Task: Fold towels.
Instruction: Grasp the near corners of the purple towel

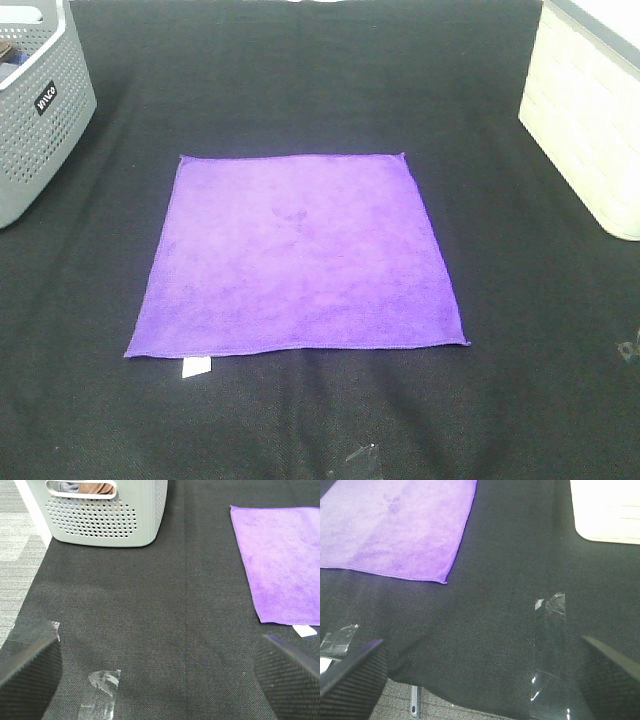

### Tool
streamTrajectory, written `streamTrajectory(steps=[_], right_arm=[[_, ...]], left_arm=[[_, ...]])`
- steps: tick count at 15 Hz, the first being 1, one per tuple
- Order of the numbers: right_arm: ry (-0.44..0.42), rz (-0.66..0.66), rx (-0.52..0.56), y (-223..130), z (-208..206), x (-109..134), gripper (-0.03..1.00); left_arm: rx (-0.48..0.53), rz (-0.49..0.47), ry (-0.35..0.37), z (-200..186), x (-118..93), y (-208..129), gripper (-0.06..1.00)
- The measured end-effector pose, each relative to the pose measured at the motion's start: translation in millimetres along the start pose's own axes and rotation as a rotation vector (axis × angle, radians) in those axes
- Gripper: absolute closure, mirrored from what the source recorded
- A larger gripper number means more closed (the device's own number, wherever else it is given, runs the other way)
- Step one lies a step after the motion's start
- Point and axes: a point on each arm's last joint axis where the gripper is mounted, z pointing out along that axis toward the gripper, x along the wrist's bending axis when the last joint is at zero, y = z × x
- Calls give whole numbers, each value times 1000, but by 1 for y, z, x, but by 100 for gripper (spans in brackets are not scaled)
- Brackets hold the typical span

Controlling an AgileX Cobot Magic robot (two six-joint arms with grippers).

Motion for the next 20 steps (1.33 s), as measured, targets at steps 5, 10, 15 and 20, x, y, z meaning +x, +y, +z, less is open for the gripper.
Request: streamTrajectory(steps=[5,10,15,20], right_arm=[[0,0,0,0,0,0,0],[-6,-3,1,0,0,-1,0],[-7,-4,1,0,0,-1,0],[-10,-5,1,0,0,-1,0]], left_arm=[[0,0,0,0,0,0,-4],[0,0,0,0,0,0,-4],[0,-1,-3,0,0,0,-4],[0,-5,-9,0,-1,0,-5]])
